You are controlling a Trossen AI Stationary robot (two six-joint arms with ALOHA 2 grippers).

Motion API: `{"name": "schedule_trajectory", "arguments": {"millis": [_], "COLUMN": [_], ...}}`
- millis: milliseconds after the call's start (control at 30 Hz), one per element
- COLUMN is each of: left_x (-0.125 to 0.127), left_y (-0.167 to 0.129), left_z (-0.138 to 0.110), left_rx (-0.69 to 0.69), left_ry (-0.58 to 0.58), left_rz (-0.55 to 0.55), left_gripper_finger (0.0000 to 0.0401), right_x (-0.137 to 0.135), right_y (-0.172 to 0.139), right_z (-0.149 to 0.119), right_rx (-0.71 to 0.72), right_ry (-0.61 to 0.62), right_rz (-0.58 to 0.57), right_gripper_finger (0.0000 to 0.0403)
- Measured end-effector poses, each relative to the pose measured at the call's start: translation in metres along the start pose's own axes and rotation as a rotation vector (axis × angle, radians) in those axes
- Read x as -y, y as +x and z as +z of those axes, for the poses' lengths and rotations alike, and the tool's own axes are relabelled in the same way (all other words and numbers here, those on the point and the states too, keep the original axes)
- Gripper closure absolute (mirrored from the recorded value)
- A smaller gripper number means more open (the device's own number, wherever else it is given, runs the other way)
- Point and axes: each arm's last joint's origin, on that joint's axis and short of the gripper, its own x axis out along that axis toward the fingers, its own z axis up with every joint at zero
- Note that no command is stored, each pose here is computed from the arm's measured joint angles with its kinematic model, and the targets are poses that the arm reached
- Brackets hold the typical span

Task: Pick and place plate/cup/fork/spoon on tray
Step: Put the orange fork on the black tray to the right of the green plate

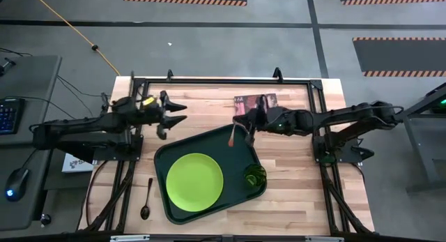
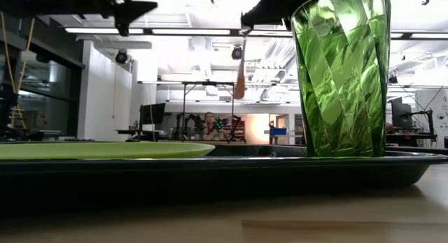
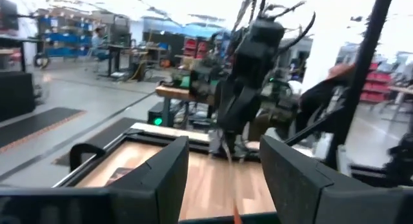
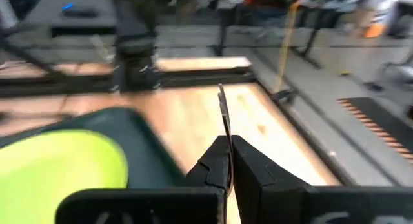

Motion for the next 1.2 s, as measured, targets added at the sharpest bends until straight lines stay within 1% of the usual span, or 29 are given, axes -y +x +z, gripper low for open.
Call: {"name": "schedule_trajectory", "arguments": {"millis": [100, 167, 300, 400, 467, 533, 633, 700, 800, 1200], "left_x": [0.003, 0.005, 0.007, 0.006, 0.006, 0.006, 0.006, 0.006, 0.006, 0.006], "left_y": [-0.009, -0.012, -0.013, -0.012, -0.011, -0.011, -0.011, -0.011, -0.011, -0.011], "left_z": [0.005, 0.007, 0.007, 0.006, 0.005, 0.005, 0.005, 0.005, 0.004, 0.004], "left_rx": [0.019, 0.031, 0.029, 0.023, 0.019, 0.019, 0.019, 0.018, 0.008, 0.002], "left_ry": [-0.011, -0.010, -0.012, -0.013, -0.013, -0.013, -0.015, -0.016, -0.026, -0.044], "left_rz": [-0.013, -0.022, -0.031, -0.028, -0.027, -0.026, -0.026, -0.027, -0.025, -0.024], "left_gripper_finger": [0.0225, 0.0226, 0.0226, 0.0226, 0.0226, 0.0227, 0.0228, 0.0228, 0.0228, 0.0229], "right_x": [-0.005, -0.009, -0.016, -0.020, -0.021, -0.022, -0.024, -0.025, -0.029, -0.047], "right_y": [0.009, 0.017, 0.039, 0.058, 0.070, 0.080, 0.087, 0.090, 0.093, 0.112], "right_z": [0.003, 0.005, 0.006, 0.002, -0.004, -0.008, -0.016, -0.022, -0.027, -0.058], "right_rx": [-0.002, -0.015, -0.116, -0.204, -0.253, -0.278, -0.328, -0.369, -0.393, -0.505], "right_ry": [0.018, 0.020, 0.047, 0.044, 0.071, 0.115, 0.182, 0.209, 0.248, 0.337], "right_rz": [0.057, 0.116, 0.200, 0.232, 0.279, 0.357, 0.436, 0.433, 0.422, 0.382], "right_gripper_finger": [0.0402, 0.0402, 0.0402, 0.0403, 0.0403, 0.0403, 0.0403, 0.0403, 0.0403, 0.0403]}}
